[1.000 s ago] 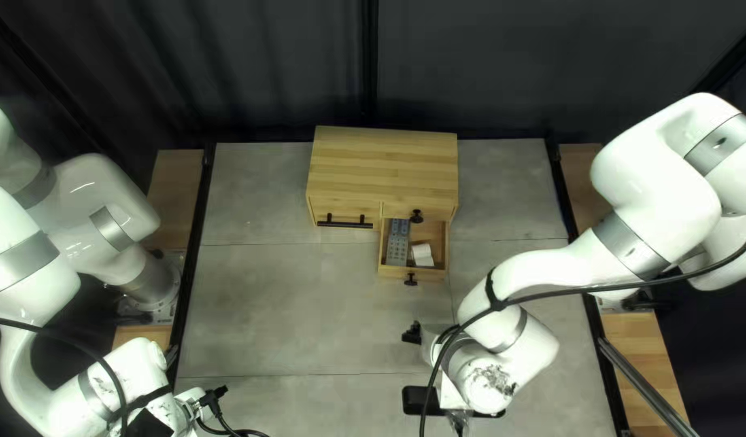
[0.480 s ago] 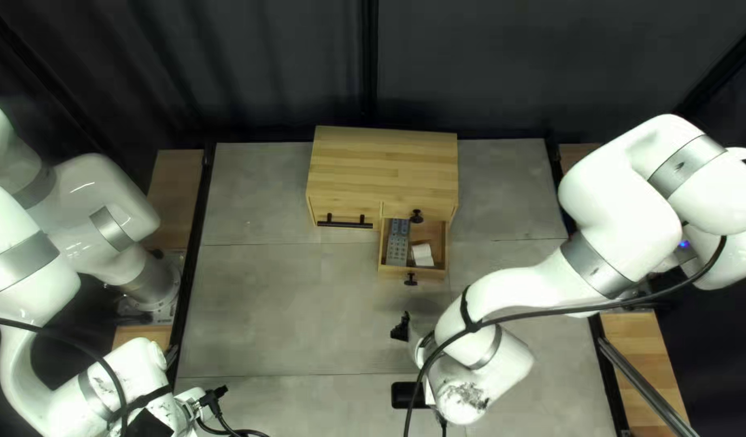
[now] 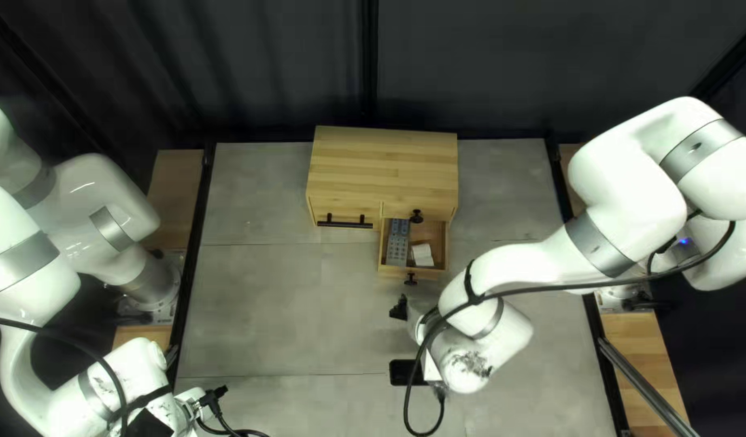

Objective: Open drawers and place objects into drawer and close

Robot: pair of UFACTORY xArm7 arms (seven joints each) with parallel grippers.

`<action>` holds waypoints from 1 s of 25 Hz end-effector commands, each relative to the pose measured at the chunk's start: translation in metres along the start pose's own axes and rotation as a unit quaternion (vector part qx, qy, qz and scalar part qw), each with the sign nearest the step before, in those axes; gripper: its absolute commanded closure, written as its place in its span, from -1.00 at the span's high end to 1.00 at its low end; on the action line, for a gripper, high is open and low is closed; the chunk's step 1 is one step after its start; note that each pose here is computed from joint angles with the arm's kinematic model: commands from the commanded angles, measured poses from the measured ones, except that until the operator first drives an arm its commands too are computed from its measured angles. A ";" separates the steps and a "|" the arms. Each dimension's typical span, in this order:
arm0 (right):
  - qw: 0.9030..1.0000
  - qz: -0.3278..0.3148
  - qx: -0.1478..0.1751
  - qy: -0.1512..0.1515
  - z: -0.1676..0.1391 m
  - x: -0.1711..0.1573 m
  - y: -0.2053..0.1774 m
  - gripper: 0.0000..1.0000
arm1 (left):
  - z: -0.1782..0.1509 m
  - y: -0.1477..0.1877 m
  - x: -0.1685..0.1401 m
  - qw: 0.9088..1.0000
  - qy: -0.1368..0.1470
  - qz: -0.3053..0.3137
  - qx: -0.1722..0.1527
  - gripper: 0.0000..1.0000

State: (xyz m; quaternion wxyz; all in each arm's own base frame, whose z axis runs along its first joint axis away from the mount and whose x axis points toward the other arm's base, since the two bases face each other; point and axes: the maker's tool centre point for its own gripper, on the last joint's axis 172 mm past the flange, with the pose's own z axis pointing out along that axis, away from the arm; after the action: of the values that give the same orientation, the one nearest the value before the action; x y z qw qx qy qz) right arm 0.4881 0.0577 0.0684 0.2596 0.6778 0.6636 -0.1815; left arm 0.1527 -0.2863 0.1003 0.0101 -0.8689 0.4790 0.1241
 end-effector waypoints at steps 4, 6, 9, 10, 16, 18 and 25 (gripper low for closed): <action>1.000 -0.011 -0.002 0.002 0.006 0.000 0.004 1.00 | 0.000 0.000 0.000 1.000 0.000 0.000 0.000 1.00; 1.000 -0.013 -0.001 0.005 0.008 0.001 0.003 1.00 | 0.000 0.000 0.000 1.000 0.000 0.000 0.000 1.00; 1.000 -0.016 0.003 0.010 0.012 0.002 0.002 1.00 | 0.000 0.000 0.000 1.000 0.000 0.000 0.000 1.00; 1.000 -0.017 0.004 0.013 0.012 0.002 0.002 1.00 | 0.000 0.000 0.000 1.000 0.000 0.000 0.000 1.00; 0.999 -0.022 0.015 0.024 0.017 0.001 0.002 1.00 | 0.000 0.000 0.000 1.000 0.000 0.000 0.000 1.00; 0.999 -0.022 0.019 0.027 0.019 0.001 0.002 1.00 | 0.000 0.000 0.000 1.000 0.000 0.000 0.000 1.00; 0.999 -0.022 0.029 0.035 0.026 0.001 0.001 1.00 | 0.000 0.000 0.000 1.000 0.000 0.000 0.000 1.00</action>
State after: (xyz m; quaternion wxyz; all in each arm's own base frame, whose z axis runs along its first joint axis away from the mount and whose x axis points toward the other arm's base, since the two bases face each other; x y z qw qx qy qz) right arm 0.4913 0.0444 0.0483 0.2149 0.6748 0.6822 -0.1821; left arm 0.1527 -0.2863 0.1003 0.0101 -0.8689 0.4790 0.1241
